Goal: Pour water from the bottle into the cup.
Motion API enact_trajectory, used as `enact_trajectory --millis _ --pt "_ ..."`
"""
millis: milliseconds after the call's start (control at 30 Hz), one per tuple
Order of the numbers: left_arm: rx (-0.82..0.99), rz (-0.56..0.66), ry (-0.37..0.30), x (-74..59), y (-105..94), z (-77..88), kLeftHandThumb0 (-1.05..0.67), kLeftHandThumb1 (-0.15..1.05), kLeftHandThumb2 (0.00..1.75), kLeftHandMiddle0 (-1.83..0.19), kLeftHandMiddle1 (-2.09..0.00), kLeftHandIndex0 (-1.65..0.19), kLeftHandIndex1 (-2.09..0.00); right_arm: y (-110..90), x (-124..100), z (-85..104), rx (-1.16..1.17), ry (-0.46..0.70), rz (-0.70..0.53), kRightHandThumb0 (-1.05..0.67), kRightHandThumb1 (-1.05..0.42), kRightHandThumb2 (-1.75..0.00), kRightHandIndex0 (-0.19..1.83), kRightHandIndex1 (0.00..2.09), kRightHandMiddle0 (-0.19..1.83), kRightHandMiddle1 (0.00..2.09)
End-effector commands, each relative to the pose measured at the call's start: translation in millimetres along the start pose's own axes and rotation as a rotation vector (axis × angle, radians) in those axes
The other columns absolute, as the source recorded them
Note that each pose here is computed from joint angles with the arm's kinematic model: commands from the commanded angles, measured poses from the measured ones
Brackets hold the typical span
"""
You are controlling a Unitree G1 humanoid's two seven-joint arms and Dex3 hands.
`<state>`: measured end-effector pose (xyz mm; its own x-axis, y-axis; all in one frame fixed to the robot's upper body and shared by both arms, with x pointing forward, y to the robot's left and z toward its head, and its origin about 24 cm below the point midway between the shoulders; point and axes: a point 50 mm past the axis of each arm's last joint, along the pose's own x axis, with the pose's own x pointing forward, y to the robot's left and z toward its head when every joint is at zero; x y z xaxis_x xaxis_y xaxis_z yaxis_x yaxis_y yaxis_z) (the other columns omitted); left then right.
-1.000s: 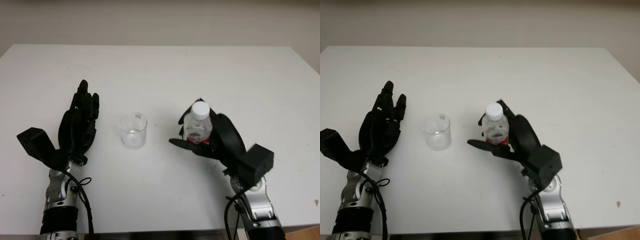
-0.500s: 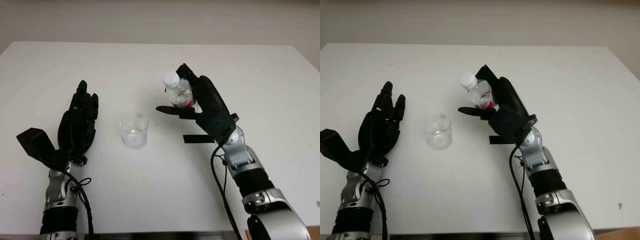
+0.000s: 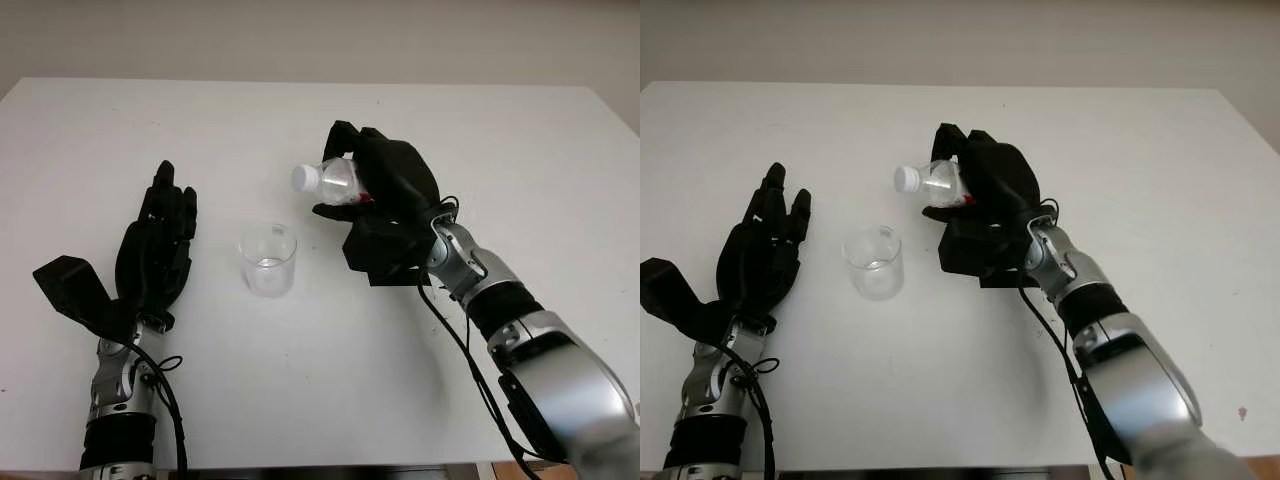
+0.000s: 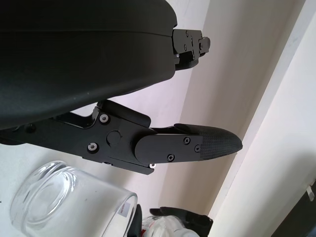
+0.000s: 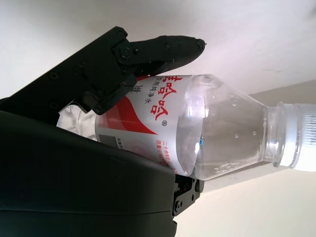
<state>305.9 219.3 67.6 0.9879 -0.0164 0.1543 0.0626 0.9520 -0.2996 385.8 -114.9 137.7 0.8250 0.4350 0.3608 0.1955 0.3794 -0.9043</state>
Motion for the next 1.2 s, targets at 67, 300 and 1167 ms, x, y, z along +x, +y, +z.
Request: enact_trajectory --millis 67,300,1167 --pt "0.013 -0.006 -0.024 3.3 -2.2 4.4 -0.71 1.05 0.37 0.05 -0.06 0.04 -0.06 -20.0 13.5 4.1 -0.050 -0.063 -0.062 -0.20 -0.77 -0.61 1.20 2.09 0.77 2.09" --pt "0.012 -0.006 -0.026 5.0 -2.6 4.3 -0.71 1.05 0.38 0.04 -0.06 0.03 -0.06 -22.6 18.0 10.8 -0.066 -0.108 -0.109 -0.18 -0.77 -0.59 1.32 2.09 0.85 2.09" --pt "0.015 -0.012 -0.034 4.2 -6.1 -0.3 -0.71 1.05 0.40 0.06 -0.05 0.05 -0.05 -19.6 25.5 35.0 -0.440 -0.399 -0.234 -0.27 -0.91 -0.19 1.17 2.09 0.78 2.09"
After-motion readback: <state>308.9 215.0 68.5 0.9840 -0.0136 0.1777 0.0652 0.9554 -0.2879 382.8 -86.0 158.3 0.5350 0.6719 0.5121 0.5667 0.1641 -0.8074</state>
